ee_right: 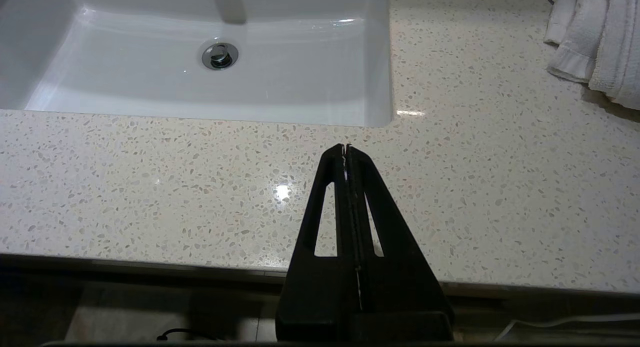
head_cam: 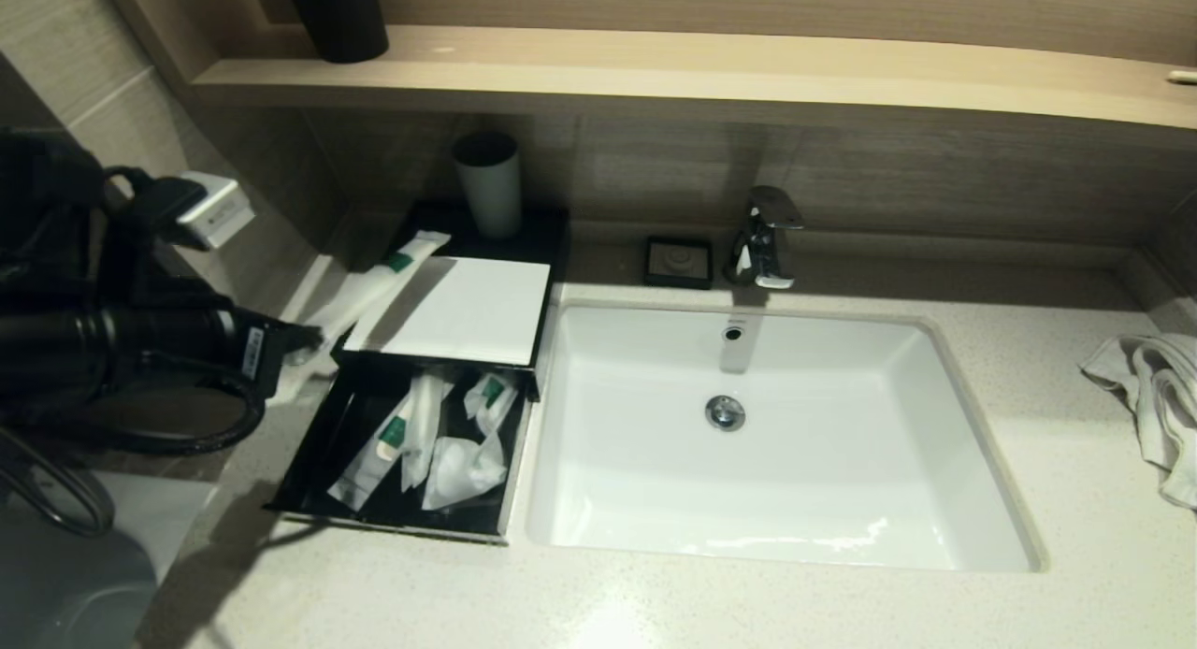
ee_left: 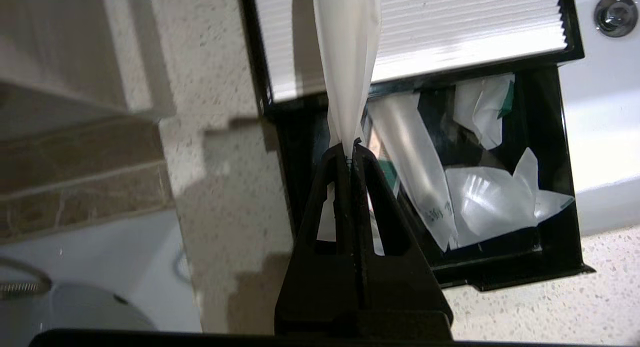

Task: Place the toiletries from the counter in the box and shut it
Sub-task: Place the bathroom toiletry into the drawer

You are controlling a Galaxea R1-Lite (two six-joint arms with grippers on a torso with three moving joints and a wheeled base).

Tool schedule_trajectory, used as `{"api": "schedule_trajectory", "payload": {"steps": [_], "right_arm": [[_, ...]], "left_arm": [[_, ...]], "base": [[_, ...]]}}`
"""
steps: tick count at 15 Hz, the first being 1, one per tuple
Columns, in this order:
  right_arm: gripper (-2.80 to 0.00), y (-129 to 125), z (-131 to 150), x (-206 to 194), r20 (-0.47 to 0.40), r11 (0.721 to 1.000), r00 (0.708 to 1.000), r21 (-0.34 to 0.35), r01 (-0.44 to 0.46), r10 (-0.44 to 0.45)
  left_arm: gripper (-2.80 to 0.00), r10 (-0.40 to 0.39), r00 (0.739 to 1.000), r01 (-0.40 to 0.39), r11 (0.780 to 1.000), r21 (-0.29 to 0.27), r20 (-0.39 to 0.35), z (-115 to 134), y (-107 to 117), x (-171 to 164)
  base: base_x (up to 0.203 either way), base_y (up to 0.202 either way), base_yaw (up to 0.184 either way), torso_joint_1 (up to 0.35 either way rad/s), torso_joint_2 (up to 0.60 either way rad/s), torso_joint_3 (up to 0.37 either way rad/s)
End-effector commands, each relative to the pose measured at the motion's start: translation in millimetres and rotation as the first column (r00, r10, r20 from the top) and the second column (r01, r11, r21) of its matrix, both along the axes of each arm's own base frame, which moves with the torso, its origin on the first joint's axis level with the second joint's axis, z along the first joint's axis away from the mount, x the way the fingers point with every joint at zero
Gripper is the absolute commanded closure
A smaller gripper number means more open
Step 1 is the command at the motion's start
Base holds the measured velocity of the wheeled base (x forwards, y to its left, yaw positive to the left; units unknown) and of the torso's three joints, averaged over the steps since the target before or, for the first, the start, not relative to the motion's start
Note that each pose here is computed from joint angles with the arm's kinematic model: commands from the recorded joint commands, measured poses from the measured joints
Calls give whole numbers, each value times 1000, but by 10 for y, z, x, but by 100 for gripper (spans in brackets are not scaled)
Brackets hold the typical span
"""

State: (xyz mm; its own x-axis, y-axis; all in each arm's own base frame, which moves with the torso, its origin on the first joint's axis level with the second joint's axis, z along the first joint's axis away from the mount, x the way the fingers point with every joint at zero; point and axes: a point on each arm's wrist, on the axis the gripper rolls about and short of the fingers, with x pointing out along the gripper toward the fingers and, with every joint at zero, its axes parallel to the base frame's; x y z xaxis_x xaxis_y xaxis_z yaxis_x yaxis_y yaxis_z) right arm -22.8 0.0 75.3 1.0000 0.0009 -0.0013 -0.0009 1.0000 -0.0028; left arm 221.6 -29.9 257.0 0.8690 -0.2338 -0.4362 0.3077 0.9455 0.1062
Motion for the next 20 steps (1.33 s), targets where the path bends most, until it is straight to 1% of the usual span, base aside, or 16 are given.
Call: {"api": "schedule_trajectory", "payload": {"steps": [1, 3, 5, 8, 9, 10, 13, 15, 20], "right_arm": [[0, 0, 0, 0, 0, 1000, 1000, 0, -1, 1], [0, 0, 1, 0, 1, 1000, 1000, 0, -1, 1], [0, 0, 0, 0, 0, 1000, 1000, -1, -1, 1], [0, 0, 0, 0, 0, 1000, 1000, 0, -1, 1], [0, 0, 0, 0, 0, 1000, 1000, -1, -1, 1], [0, 0, 1, 0, 1, 1000, 1000, -2, 1, -1], [0, 0, 0, 0, 0, 1000, 1000, -1, -1, 1], [0, 0, 0, 0, 0, 1000, 1000, 0, -1, 1], [0, 0, 0, 0, 0, 1000, 1000, 0, -1, 1]], "left_arm": [[0, 49, 999, -49, 999, -22, 11, 136, 44, -320], [0, 76, 997, -77, 995, -58, -16, 183, 69, -540], [0, 93, 994, -98, 991, -90, -58, 198, 88, -745], [0, 118, 986, -134, 981, -141, -118, 194, 108, -938], [0, 118, 983, -139, 979, -149, -139, 172, 111, -994], [0, 108, 980, -133, 980, -150, -166, 131, 107, -1065], [0, 95, 977, -124, 981, -149, -192, 18, 115, -1226], [0, 91, 970, -125, 982, -139, -227, -87, 129, -1323], [0, 92, 948, -132, 985, -115, -304, -353, 142, -1412]], "base": [[0, 0, 0, 0, 0, 0], [0, 0, 0, 0, 0, 0], [0, 0, 0, 0, 0, 0], [0, 0, 0, 0, 0, 0], [0, 0, 0, 0, 0, 0], [0, 0, 0, 0, 0, 0], [0, 0, 0, 0, 0, 0], [0, 0, 0, 0, 0, 0], [0, 0, 0, 0, 0, 0]]}}
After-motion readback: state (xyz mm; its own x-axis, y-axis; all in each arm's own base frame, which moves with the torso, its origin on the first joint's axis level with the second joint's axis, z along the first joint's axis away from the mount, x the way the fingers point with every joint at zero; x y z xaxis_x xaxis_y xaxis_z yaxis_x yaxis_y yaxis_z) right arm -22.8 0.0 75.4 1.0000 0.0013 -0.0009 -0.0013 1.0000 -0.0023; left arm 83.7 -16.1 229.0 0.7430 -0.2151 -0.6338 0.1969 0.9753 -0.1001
